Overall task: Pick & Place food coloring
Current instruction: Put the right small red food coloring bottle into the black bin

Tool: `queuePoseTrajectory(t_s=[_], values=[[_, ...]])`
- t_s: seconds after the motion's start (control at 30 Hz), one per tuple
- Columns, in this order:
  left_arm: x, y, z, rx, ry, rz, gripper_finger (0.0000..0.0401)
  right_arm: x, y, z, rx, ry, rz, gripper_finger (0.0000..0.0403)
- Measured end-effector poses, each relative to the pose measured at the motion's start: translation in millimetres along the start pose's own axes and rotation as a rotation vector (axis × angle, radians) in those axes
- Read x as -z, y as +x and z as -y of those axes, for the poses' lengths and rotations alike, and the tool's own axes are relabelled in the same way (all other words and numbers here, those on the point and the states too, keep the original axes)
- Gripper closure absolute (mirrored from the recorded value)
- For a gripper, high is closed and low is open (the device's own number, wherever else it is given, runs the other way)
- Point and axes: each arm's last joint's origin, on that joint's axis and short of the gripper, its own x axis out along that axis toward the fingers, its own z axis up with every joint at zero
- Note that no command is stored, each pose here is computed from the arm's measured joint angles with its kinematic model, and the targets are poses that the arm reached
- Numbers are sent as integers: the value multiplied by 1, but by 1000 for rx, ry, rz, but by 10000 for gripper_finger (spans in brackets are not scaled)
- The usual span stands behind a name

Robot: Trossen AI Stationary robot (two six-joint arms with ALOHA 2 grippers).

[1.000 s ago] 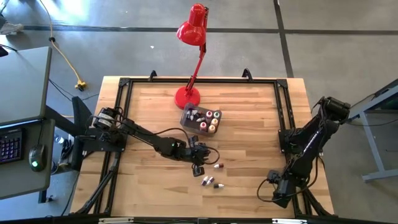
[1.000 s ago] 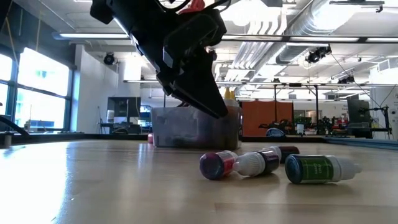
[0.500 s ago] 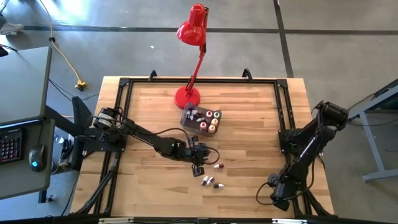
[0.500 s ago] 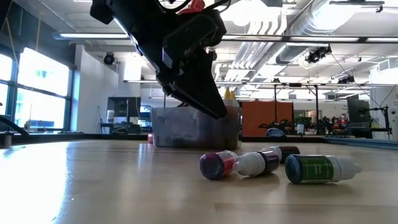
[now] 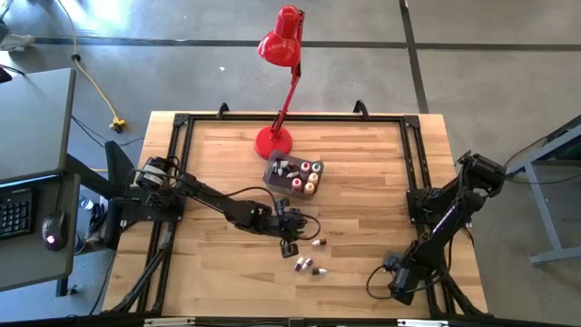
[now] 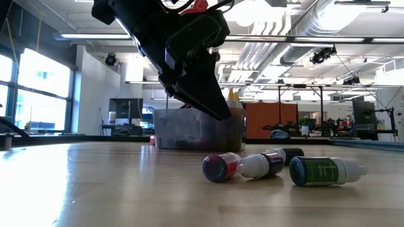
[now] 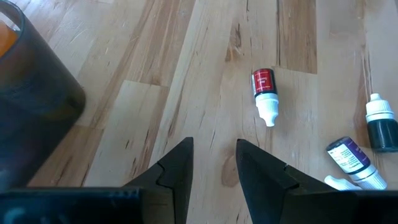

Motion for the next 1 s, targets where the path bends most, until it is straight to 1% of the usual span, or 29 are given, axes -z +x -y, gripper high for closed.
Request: queuePoseTrajectory(t_s=[0.2, 0.3, 0.4, 0.47, 0.57, 0.67, 0.77, 0.87, 0.93, 1.0], values=[[0, 0, 0, -7, 0, 2, 281, -27, -10, -2, -33, -115, 135, 401], [0, 0, 0, -6, 0, 2, 281, -38, -16, 0, -30, -203, 160, 402], [0, 0, 0, -6, 0, 2, 281, -45, -28, 1, 1, -231, 197, 402], [0, 0, 0, -6, 0, 2, 281, -45, -41, -2, 0, -227, 175, 401], [0, 0, 0, -6, 0, 2, 281, -38, -60, -9, -3, -195, 73, 402], [0, 0, 0, -6, 0, 1, 281, -28, -67, -18, -24, -172, 19, 402], [0, 0, 0, -7, 1, -1, 281, -21, -61, -20, -58, -108, -44, 402], [1, 0, 0, -9, 3, -6, 281, -15, -52, -16, -42, -41, -95, 402], [1, 0, -1, -11, 5, -12, 281, -12, -48, -14, -37, -30, -127, 402], [2, 0, -1, -14, 7, -19, 281, -10, -45, -14, -65, -31, -162, 402]])
